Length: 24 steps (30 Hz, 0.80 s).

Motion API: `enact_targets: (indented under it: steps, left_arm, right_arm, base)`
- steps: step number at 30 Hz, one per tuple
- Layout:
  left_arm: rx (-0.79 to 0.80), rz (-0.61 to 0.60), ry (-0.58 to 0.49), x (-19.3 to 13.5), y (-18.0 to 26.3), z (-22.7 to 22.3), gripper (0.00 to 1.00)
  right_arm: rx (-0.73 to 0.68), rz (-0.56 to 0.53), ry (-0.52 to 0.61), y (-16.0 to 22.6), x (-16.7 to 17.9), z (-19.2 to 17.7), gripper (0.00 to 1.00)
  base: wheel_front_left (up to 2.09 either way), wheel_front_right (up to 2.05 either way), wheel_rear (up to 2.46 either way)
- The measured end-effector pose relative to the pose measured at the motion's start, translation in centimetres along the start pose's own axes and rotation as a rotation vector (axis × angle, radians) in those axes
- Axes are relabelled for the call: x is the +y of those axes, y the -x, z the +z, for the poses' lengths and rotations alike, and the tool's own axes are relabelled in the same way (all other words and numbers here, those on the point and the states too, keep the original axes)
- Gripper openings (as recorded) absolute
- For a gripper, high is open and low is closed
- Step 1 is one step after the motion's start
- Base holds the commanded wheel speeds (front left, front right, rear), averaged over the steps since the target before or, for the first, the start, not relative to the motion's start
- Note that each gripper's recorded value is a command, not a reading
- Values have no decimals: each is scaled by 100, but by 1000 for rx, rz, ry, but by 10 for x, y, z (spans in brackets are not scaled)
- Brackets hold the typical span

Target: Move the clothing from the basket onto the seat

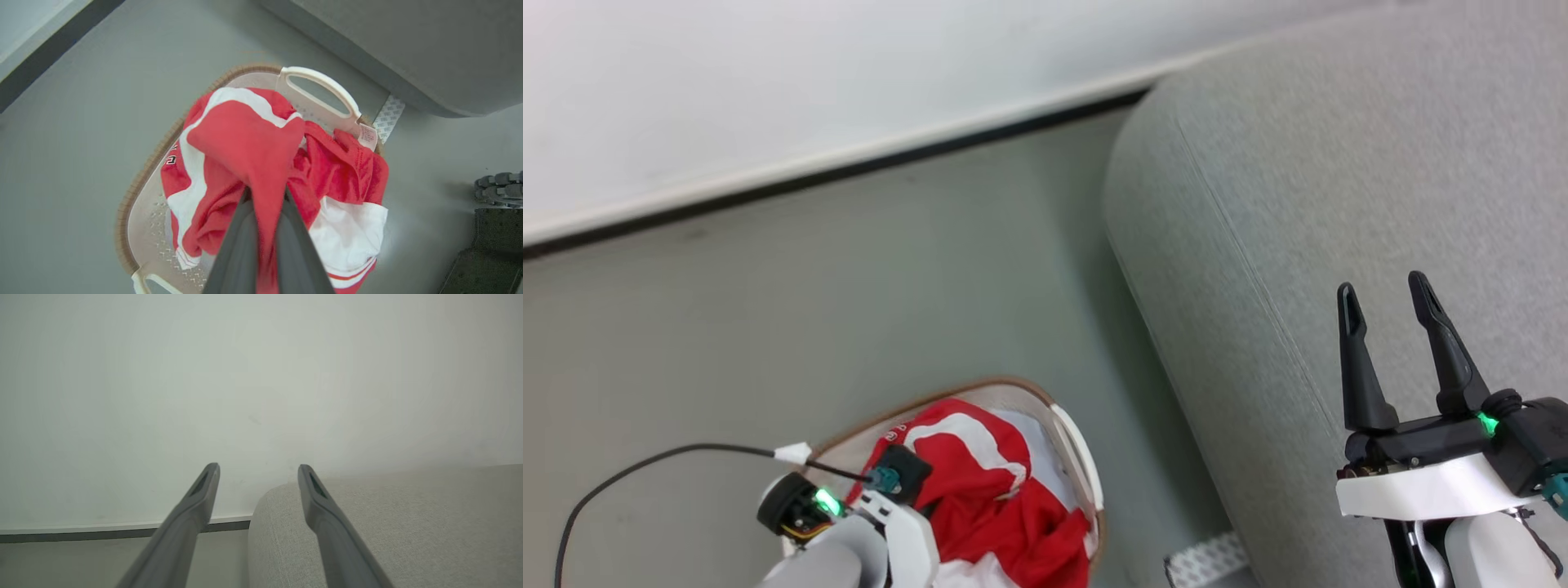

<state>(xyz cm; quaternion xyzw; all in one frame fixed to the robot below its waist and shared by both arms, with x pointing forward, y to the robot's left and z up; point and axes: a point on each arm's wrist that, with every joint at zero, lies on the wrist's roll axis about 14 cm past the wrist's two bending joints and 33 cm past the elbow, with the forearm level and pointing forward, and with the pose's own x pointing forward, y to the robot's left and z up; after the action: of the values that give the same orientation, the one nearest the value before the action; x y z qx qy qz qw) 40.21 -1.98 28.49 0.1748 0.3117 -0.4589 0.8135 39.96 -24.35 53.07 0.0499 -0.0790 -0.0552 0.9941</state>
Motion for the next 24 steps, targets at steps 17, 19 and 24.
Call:
enact_targets:
  steps: [17, 19, 24]
  left_arm:
    - [-401, 247, 193, 24, 99, 88, 0]
    - [-466, 272, 199, 28, 112, 103, 0]
    - [-634, 322, 207, 35, 149, 140, 0]
  right_arm:
    - [-105, 190, -107, 0, 70, 36, 100]
    - [-98, 207, -115, 2, 76, 34, 100]
    - [-93, 246, -141, 8, 90, 35, 100]
  base:
    - [0, 0, 0]
    - [0, 0, 0]
    - [0, 0, 0]
